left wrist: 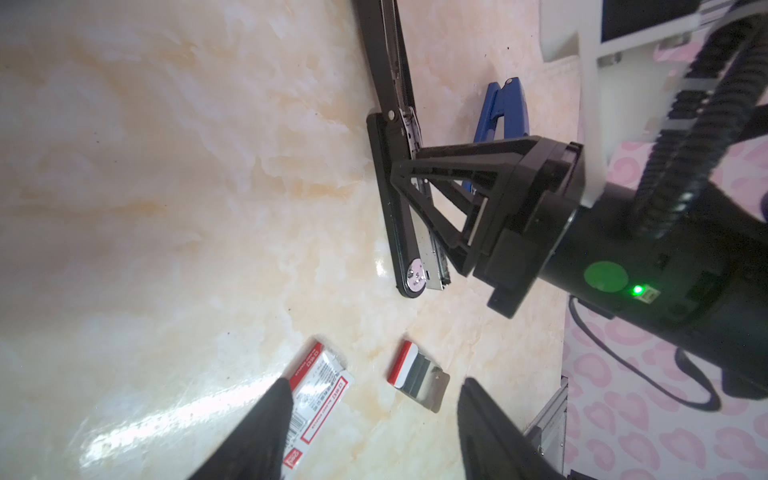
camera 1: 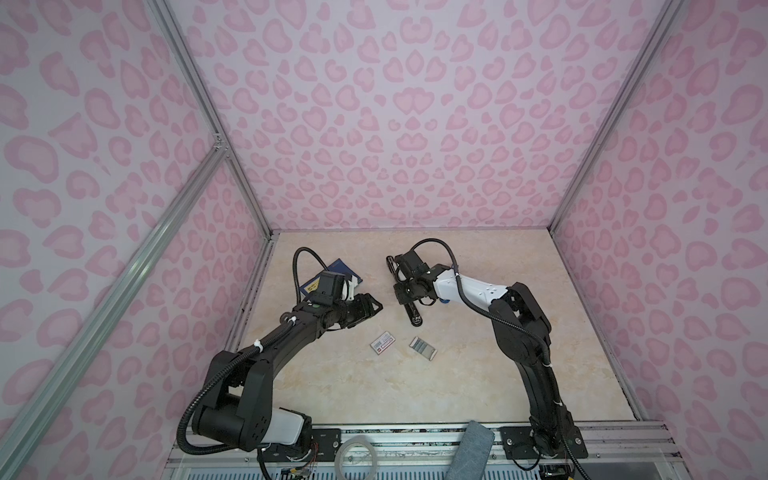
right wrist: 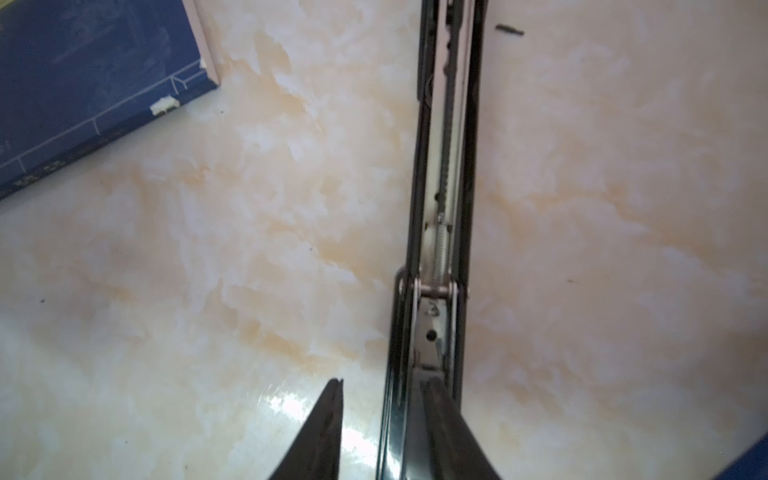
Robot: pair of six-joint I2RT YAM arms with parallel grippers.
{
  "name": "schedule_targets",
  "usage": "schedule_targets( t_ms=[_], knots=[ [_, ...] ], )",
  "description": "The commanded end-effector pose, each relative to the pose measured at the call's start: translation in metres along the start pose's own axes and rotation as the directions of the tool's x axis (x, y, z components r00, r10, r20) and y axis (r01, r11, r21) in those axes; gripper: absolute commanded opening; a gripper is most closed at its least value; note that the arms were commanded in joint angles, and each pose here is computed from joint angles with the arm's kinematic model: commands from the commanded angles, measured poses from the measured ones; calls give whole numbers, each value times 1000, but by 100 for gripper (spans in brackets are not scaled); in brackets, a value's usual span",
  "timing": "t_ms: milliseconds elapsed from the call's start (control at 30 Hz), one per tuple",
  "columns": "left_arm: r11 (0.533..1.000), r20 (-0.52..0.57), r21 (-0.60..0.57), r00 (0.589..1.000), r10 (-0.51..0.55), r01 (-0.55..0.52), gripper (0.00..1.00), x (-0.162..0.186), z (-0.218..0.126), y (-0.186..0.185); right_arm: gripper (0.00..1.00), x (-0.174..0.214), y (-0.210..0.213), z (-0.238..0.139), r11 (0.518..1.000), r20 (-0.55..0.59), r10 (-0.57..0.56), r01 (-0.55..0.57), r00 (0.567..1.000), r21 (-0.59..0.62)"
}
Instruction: Load the staples into the stapler
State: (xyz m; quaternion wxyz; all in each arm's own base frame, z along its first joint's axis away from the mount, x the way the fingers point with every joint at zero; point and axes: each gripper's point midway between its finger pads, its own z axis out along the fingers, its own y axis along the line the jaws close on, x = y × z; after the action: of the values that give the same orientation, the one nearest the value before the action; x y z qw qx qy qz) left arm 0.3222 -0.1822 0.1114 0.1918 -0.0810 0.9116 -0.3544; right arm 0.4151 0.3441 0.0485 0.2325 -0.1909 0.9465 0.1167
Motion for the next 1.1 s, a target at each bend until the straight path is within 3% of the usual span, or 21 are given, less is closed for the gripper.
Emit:
schedule_targets(
  t_ms=[0,567,1067],
  knots=[
    [1000,18,19,1000,13,-13,66,-5,-1,-5,35,19,-3,0,1000,-61,0,0,998,2],
    [1000,20,20,1000,16,-16,66,-6,-2,-6,43,-6,-4,-3,1000,-41,-12,13,999,22],
    [1000,18,18,1000,16,-16,66,-6,0,-5,35,0,-3,9,1000,-98,-16,17,995,2]
  ],
)
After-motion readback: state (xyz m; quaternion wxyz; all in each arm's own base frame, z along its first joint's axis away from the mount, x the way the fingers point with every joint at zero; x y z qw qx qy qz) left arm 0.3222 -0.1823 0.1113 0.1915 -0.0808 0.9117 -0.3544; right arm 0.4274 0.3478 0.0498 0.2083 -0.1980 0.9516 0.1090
